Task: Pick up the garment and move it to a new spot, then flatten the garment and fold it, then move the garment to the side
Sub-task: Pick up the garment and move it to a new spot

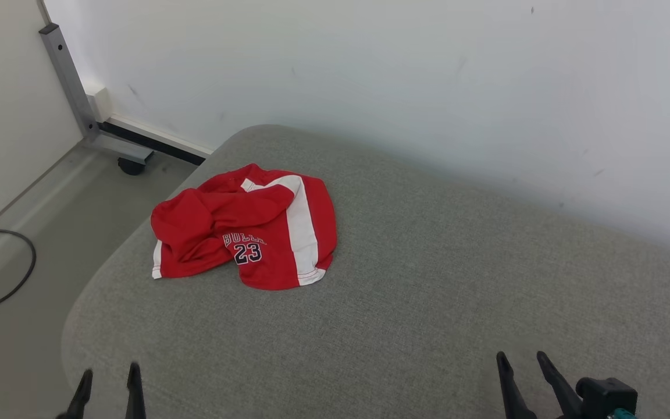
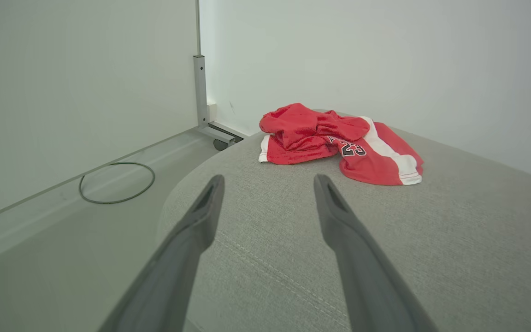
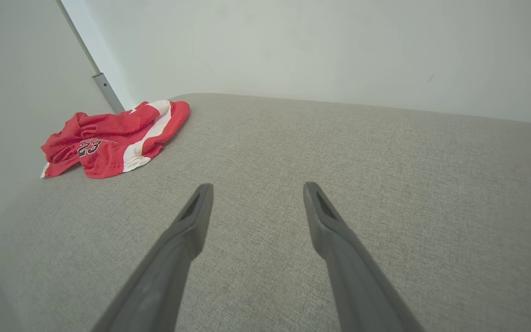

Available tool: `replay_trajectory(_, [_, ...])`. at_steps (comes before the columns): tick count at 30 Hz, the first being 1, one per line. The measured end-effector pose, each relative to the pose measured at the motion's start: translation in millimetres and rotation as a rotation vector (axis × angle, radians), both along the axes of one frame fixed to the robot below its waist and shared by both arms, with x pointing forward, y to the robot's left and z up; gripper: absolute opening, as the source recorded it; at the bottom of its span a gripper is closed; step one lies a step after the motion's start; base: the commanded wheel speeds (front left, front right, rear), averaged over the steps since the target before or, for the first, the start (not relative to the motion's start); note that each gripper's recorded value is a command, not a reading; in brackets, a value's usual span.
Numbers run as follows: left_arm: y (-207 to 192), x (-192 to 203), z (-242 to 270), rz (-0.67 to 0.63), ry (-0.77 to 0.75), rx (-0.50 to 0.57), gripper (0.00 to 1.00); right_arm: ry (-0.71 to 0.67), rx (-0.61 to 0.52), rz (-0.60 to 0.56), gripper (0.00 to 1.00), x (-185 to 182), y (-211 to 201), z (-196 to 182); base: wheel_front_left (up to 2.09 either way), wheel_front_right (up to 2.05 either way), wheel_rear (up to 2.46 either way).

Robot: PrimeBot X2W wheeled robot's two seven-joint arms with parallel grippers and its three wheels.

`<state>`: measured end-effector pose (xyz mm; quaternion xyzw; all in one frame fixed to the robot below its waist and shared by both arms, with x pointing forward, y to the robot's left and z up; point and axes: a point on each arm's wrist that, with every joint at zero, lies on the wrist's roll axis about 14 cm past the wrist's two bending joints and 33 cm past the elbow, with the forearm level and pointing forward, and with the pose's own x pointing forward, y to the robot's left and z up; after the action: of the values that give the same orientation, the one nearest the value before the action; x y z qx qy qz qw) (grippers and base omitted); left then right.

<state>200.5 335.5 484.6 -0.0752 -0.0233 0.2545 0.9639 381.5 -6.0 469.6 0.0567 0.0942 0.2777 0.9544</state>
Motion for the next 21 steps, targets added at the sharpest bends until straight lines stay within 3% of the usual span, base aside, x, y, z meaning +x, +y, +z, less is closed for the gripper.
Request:
replay_trajectory(6, [19.8, 70.6, 33.5, -0.042, -0.062, -0.077, 1.00, -0.056, -0.054, 0.025, 1.00, 9.7, 3.3, 22.1, 0.00, 0.00, 0.00])
replay_trajectory(10, [45.5, 118.7, 57.7, -0.023, -0.111, -0.204, 1.00, -0.119, -0.085, 0.076, 1.00, 25.0, 14.4, 45.8, 0.00, 0.00, 0.00])
replay_trajectory(16, [64.6, 184.5, 68.8, -0.072, 0.031, -0.145, 1.00, -0.140, -0.099, 0.113, 1.00, 41.2, 14.0, 53.3, 0.00, 0.00, 0.00])
replay_trajectory(21, [52.7, 230.3, 13.4, -0.131, 0.270, -0.172, 1.00, -0.068, -0.119, 0.047, 1.00, 54.4, -16.2, 27.8, 0.00, 0.00, 0.00])
